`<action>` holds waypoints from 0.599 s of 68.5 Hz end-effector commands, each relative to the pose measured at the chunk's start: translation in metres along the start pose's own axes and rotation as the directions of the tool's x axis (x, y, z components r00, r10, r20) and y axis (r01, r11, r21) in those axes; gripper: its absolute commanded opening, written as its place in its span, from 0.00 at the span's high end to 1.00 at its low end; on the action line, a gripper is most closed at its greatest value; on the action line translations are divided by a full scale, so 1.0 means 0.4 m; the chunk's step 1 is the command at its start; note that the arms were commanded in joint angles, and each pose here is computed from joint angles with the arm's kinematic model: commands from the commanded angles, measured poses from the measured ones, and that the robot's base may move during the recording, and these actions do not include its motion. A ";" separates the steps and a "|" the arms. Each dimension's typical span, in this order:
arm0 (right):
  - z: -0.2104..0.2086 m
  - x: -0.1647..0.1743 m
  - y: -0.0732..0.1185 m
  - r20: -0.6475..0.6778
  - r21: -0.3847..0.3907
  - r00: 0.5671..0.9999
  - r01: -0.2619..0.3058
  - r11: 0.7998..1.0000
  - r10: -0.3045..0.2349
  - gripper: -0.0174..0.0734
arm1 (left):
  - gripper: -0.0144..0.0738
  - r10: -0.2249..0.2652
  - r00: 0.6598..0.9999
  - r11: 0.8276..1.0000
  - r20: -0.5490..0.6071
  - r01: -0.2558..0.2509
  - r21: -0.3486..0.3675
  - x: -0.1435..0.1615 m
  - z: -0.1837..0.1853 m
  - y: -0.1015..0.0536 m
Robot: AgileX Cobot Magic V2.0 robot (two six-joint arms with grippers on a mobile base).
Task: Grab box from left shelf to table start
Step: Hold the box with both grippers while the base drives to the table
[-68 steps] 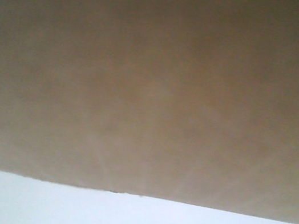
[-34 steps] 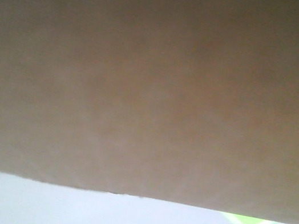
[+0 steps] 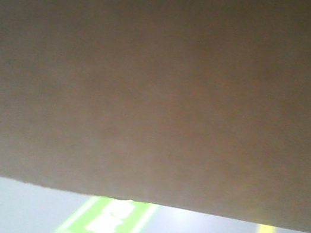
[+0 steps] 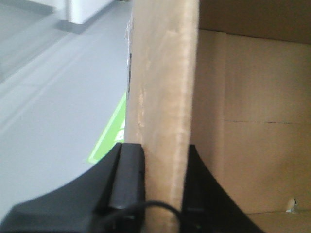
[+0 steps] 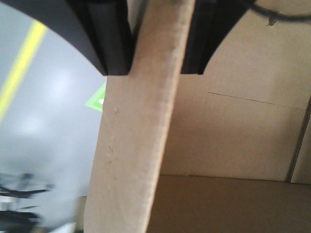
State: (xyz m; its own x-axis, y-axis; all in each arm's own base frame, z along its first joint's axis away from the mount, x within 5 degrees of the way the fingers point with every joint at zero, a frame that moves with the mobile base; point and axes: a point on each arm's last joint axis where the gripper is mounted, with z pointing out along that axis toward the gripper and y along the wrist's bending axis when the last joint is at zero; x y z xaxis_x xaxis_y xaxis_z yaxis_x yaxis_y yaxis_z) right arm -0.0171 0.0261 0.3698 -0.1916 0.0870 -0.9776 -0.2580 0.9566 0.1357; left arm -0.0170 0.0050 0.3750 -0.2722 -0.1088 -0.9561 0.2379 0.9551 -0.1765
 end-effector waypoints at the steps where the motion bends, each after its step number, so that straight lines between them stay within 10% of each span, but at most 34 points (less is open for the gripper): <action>1: -0.004 -0.047 -0.012 0.129 0.074 0.990 0.044 0.996 -0.053 0.74 | 0.94 -0.049 0.972 0.997 0.231 0.035 0.065 -0.069 -0.024 -0.014; 41: -0.004 -0.047 -0.012 0.129 0.074 0.990 0.044 0.996 -0.053 0.74 | 0.94 -0.049 0.972 0.997 0.231 0.035 0.065 -0.069 -0.024 -0.014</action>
State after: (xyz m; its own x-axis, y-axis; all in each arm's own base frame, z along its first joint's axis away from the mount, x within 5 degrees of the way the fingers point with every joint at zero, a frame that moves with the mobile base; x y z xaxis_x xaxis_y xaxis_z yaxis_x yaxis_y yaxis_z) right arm -0.0171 0.0261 0.3698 -0.1916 0.0870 -0.9776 -0.2580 0.9566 0.1357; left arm -0.0170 0.0050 0.3750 -0.2722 -0.1088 -0.9561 0.2379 0.9551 -0.1765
